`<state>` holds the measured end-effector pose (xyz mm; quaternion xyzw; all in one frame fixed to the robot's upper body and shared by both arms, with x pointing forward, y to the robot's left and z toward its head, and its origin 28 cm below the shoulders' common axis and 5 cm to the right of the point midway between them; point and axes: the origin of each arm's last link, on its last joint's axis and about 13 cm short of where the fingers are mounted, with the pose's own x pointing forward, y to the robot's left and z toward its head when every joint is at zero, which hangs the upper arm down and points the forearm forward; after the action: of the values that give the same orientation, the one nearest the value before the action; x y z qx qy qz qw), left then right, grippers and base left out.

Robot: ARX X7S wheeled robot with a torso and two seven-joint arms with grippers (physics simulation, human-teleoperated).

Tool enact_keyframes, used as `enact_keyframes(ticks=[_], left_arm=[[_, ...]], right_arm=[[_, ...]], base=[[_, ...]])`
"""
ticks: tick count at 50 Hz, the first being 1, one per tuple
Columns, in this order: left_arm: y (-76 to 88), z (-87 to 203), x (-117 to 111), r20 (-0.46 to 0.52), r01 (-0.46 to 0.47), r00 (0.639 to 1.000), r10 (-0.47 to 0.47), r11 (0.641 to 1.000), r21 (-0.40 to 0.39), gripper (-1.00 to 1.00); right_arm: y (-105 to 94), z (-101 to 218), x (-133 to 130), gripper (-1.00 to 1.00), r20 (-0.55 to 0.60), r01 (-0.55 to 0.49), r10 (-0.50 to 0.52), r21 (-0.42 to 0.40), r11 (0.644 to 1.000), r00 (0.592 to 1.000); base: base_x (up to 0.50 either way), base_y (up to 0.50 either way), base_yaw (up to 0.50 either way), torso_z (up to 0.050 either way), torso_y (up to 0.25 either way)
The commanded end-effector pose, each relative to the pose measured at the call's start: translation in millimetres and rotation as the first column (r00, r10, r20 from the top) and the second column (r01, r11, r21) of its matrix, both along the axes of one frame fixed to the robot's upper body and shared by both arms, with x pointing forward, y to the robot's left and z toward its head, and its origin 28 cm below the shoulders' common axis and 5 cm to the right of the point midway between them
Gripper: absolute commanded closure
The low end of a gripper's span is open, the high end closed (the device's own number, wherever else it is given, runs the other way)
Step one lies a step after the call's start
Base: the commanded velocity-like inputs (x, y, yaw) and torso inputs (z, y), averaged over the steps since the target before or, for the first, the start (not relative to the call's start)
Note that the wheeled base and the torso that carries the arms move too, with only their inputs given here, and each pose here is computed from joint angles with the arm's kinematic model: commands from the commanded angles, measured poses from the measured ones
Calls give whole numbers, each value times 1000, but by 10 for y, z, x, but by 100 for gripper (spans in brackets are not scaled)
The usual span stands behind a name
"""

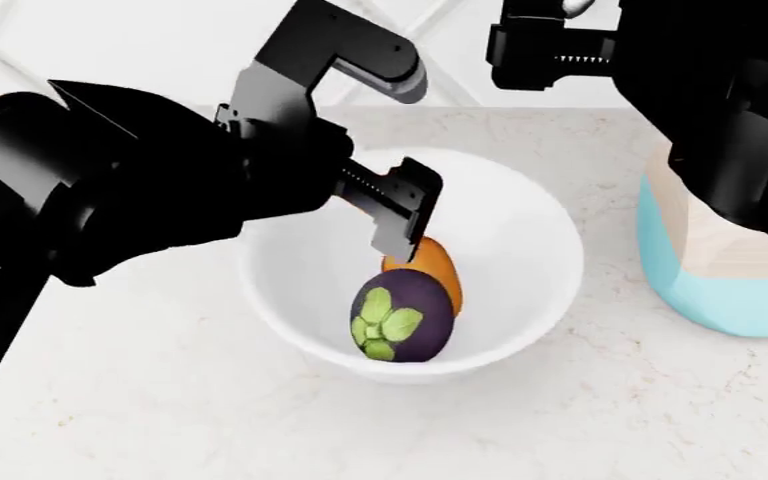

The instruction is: Pick the eggplants and mangos from the sink and place them in one bowl. Place the bell pepper in the other bowl. Then turn off the sink faucet.

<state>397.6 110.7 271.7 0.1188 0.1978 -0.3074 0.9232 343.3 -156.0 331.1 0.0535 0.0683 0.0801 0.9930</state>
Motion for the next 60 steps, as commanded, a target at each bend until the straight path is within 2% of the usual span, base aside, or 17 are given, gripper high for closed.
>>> enact_keyframes(ticks=[1,9,11,14,15,18,23,27,28,29,30,31,35,36,42,44,60], left_arm=[[155,220,139,102,-94,989,104,990,-103,-100],[466,340,277,173,-210,954,244,958,-195,-100],[645,364,240,185,-238,943,277,949,-205,-100],[837,288,153,235,-307,908,348,931,-196,-100],[922,266,135,278,-348,872,402,910,-224,-100],[1047,154,43,234,-366,876,421,898,-244,-100],[1254,-7,-112,215,-431,845,490,861,-269,-100],[1323,-113,-201,201,-456,831,518,843,-284,-100],[1332,-152,-235,240,-453,827,509,855,-252,-100],[1350,-180,-269,262,-468,813,519,852,-234,-100],[1371,-188,-301,243,-471,814,528,844,-257,-100],[1377,-217,-307,277,-491,796,538,842,-225,-100],[1429,-240,-343,242,-499,795,556,827,-258,-100],[1437,-255,-348,237,-504,794,560,824,-258,-100],[1484,-253,-395,185,-509,798,574,805,-304,-100],[1508,-253,-404,218,-519,785,580,808,-280,-100],[1562,-213,-447,194,-520,783,591,793,-317,-100]], right_arm=[[9,3,1,-100,7,1,-1,18,1000,1000],[12,2,-1,-100,2,21,-21,37,999,1000],[12,2,-1,-100,0,23,-23,35,999,1000],[13,2,-2,-100,-2,32,-32,42,999,999],[12,3,-3,-100,-5,35,-35,31,999,999],[12,4,-4,-100,-9,39,-39,32,999,999],[13,5,-7,-100,-19,73,-73,20,997,997],[16,4,-8,-100,-21,80,-79,39,996,997],[14,5,-8,-100,-18,73,-73,15,997,997],[15,4,-6,-100,-16,79,-78,39,996,997],[15,4,-7,-100,-16,78,-78,38,996,997],[17,2,-5,-100,-7,69,-69,62,996,998],[16,0,-2,-100,19,75,-75,42,996,997],[12,4,-6,-100,-3,73,-73,3,997,997],[14,3,-4,-100,0,83,-83,28,996,997],[15,3,-5,-100,0,79,-79,28,996,997],[17,3,-6,-100,-8,93,-93,43,995,996]], base=[[0,0,0,0,0],[0,0,0,0,0],[0,0,0,0,0],[0,0,0,0,0],[0,0,0,0,0],[0,0,0,0,0],[0,0,0,0,0],[0,0,0,0,0],[0,0,0,0,0],[0,0,0,0,0],[0,0,0,0,0],[0,0,0,0,0],[0,0,0,0,0],[0,0,0,0,0],[-25,233,0,0,0],[-66,500,0,0,0],[-141,500,0,0,0]])
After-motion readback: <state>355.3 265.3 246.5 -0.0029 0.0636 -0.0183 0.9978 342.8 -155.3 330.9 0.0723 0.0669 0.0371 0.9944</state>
